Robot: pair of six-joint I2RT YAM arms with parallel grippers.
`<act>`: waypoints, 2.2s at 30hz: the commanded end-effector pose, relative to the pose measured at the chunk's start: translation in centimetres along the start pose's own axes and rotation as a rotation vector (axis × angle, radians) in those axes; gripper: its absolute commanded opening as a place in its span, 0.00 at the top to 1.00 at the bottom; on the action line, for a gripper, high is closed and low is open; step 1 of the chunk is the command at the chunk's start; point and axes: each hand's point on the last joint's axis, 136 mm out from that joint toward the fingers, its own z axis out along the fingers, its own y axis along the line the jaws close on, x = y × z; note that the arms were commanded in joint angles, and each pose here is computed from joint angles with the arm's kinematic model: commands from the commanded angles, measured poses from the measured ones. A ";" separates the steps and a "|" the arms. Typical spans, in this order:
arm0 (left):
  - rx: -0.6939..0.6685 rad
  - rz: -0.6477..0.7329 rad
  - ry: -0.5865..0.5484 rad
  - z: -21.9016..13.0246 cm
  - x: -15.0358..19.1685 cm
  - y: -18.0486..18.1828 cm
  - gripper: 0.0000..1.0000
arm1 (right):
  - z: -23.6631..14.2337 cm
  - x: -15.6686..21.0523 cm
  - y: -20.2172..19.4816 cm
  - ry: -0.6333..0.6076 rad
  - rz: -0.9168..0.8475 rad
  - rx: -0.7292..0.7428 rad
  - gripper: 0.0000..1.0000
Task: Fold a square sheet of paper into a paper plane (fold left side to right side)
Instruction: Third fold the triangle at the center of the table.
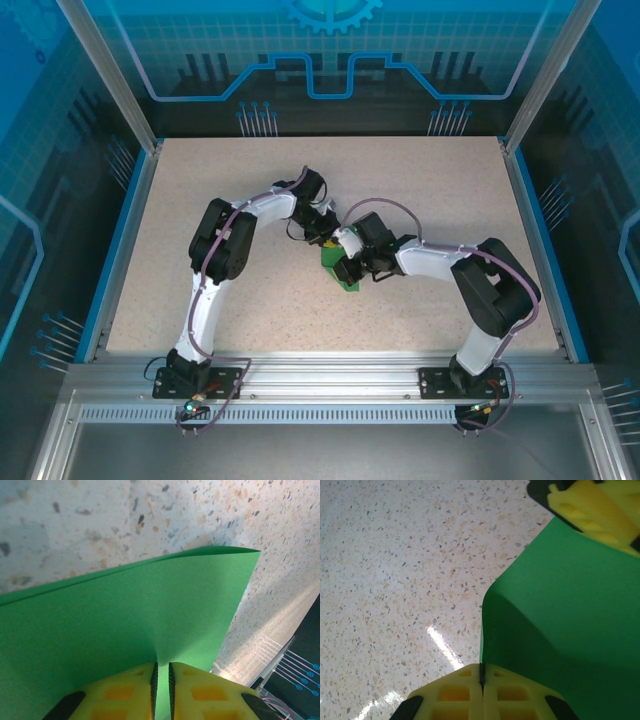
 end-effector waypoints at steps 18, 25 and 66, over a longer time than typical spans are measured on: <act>-0.069 -0.025 0.041 1.6 1.2 2.2 0.83 | 0.1 0.0 -2.0 0.006 0.116 0.023 1.00; -0.081 -0.027 0.043 1.6 1.4 2.3 0.83 | 0.2 0.2 -2.6 0.011 0.143 0.024 1.00; -0.091 -0.026 0.046 1.9 1.6 2.3 0.83 | -0.6 -0.2 -5.5 -0.003 0.241 0.116 1.00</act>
